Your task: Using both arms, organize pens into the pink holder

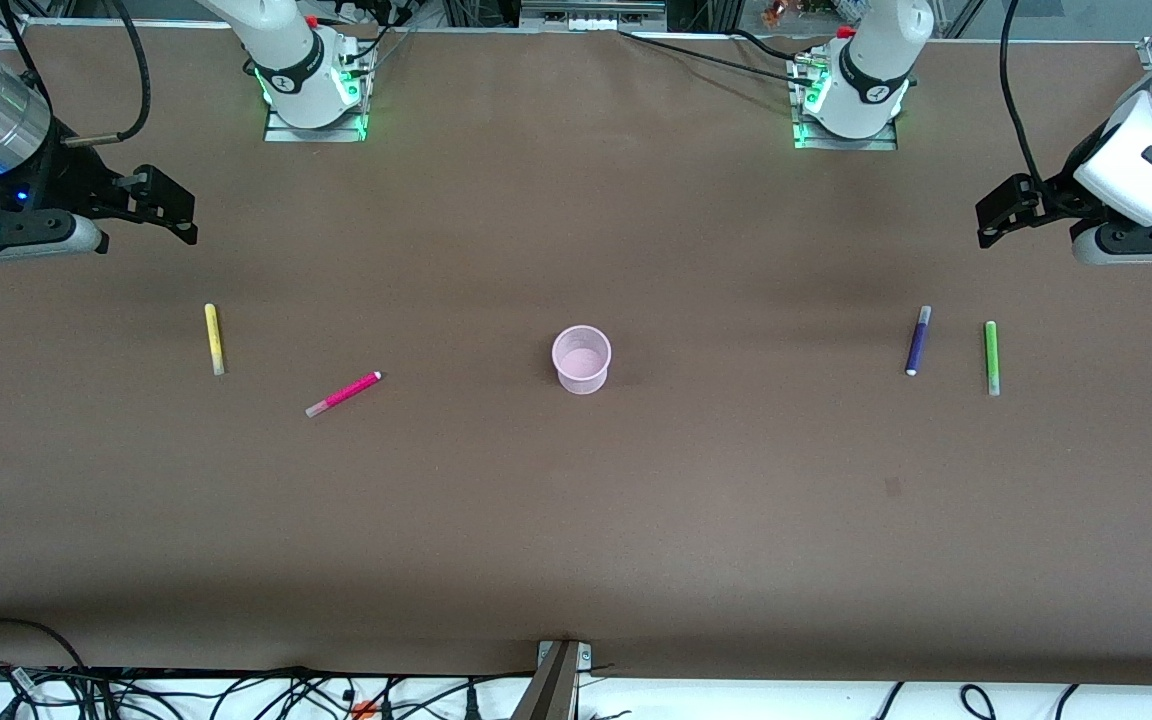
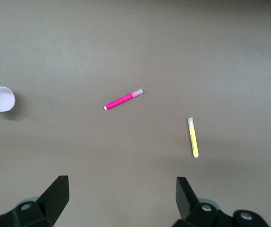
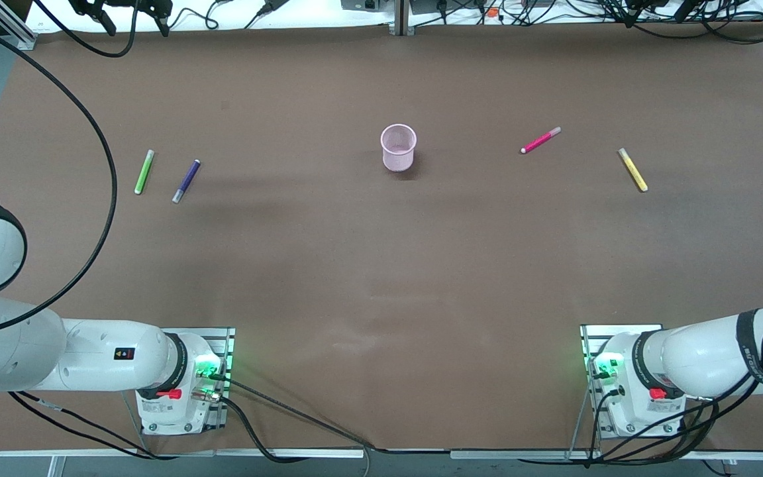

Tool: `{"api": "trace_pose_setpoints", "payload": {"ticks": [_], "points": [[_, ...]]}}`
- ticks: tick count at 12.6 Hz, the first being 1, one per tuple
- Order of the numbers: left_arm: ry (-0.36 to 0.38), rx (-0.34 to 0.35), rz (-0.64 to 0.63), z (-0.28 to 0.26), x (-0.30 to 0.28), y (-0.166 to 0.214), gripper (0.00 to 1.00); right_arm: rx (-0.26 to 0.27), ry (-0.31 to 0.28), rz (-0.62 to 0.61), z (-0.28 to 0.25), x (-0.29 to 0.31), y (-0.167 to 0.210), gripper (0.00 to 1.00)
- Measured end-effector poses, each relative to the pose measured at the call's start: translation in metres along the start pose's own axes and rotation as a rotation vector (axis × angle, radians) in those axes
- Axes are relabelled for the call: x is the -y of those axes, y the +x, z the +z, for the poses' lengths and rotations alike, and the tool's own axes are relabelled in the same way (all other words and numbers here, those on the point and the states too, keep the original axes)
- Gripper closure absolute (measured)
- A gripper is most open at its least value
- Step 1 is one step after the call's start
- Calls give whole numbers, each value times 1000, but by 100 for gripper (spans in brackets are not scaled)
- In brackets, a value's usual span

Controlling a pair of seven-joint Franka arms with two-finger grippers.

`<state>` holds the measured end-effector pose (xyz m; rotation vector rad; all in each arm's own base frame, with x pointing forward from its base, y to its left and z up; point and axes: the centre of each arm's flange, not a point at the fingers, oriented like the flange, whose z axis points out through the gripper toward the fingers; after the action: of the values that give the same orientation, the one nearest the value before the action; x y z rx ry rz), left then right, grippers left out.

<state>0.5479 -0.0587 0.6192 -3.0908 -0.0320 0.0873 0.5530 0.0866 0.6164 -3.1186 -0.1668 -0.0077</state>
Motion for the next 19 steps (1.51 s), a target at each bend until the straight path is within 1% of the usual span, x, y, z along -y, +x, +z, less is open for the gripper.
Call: {"api": "trace_pose_setpoints", "payload": {"ticks": [8,11,12,14,15,16,17,19], "points": [[1,3,17,1,-9,0,0,-14,-10,1,-1,-2,2,0],[2,22,20,11,-11,5,0,-15,-11,1,-1,-2,2,0],[3,39,21,20,-12,10,0,-17,-11,1,-2,-2,2,0],[12,111,16,60,-9,29,0,-29,-11,1,-3,-2,3,0],[31,145,22,84,-5,41,0,-30,-11,1,-3,-2,4,0],[61,164,53,110,-3,55,0,-31,-11,1,-3,-2,4,0],[81,164,97,133,-2,68,0,-31,-11,1,-3,-2,4,0],[90,145,176,179,-1,88,0,-32,-11,2,-2,-2,4,0]]}}
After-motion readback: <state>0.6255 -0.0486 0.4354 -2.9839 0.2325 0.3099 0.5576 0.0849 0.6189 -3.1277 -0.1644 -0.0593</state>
